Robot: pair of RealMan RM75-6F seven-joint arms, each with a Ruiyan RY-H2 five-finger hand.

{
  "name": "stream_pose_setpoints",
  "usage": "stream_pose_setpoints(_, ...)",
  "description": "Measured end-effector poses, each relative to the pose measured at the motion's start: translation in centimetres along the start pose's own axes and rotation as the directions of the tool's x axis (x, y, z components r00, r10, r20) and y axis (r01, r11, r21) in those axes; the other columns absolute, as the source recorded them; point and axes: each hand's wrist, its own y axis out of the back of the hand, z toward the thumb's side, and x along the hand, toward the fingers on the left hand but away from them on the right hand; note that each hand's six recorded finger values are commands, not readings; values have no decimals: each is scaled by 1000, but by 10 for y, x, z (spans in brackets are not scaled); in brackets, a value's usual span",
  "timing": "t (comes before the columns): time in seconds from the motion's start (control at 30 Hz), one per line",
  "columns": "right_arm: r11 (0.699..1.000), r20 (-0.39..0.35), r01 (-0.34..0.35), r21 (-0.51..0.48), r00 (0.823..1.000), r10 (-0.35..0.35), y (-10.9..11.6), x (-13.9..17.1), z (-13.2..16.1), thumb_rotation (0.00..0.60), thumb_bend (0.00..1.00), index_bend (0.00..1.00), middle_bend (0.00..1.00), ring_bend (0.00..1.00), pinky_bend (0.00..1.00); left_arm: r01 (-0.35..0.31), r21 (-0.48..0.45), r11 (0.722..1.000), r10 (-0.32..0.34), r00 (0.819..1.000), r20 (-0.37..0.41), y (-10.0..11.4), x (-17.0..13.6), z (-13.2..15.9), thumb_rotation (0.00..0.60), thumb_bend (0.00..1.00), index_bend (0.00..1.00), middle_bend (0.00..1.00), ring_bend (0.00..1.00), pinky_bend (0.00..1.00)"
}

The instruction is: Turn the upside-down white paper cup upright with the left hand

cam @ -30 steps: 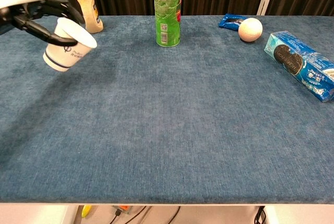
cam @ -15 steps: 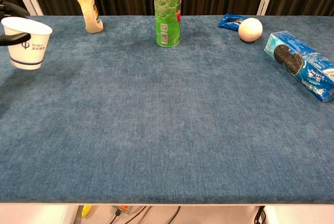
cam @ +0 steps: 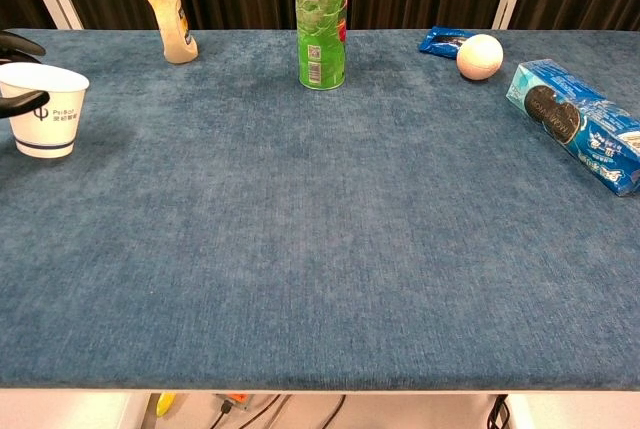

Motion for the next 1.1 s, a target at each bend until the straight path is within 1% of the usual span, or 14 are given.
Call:
stream_pose_setpoints(0.1,1000,0,-2,0,1000,2,-1,0,0,600,187,0,0,0,0,-1,-6,1000,1,1000,-3,0,-1,-1,600,221,275,305,8,0)
stream_pose_setpoints(0.2,1000,-3,-5,2,1000,5,-1,1,0,600,188,0,0,0,0,-4,-21,1000,4,1000,-10,1,-2,-3,600,221,250,292,6,0)
stream_pose_setpoints(0.3,1000,-4,-3,2,1000,3,-1,1,0,600,187,0,0,0,0,-1,-23,1000,1,1000,-8,1,-3,-3,600,221,208,253,0,0)
stream_pose_setpoints(0.53,1000,-3,-1,2,1000,1,-1,1,0,600,188,0,0,0,0,-4,-23,1000,4,1000,7,6,-5,-1,600,212,174,181,0,0)
stream_pose_setpoints(0.7,1000,-4,5,1,1000,-5,1,1,1,600,187,0,0,0,0,-16,-20,1000,17,999,31,13,-6,4,600,208,160,158,0,0)
stream_pose_setpoints(0.8,1000,-5,15,1,1000,-15,4,1,1,600,186,0,0,0,0,-22,-1,1000,22,997,68,21,-7,12,600,193,136,133,0,0)
stream_pose_setpoints(0.87,1000,-7,21,4,1000,-20,7,2,0,600,186,0,0,0,0,-23,41,999,19,995,94,28,-8,19,600,161,136,128,0,0)
stream_pose_setpoints(0.93,1000,-9,23,15,1000,-23,8,3,0,600,185,0,0,0,0,-23,98,995,12,994,113,37,-9,25,600,129,159,135,0,0)
stream_pose_setpoints(1.0,999,-9,24,29,1000,-24,9,3,0,600,185,0,0,0,0,-19,189,982,-4,992,124,48,-12,32,600,118,143,147,2,0)
stream_pose_setpoints(1.03,999,-8,25,34,1000,-24,9,3,-1,600,184,0,0,0,0,-14,235,972,-16,992,124,54,-14,35,600,119,109,151,2,0)
stream_pose_setpoints(1.1,999,-8,24,46,1000,-23,8,4,-1,600,180,0,0,0,0,1,355,935,-43,993,111,68,-18,42,600,122,57,116,1,0)
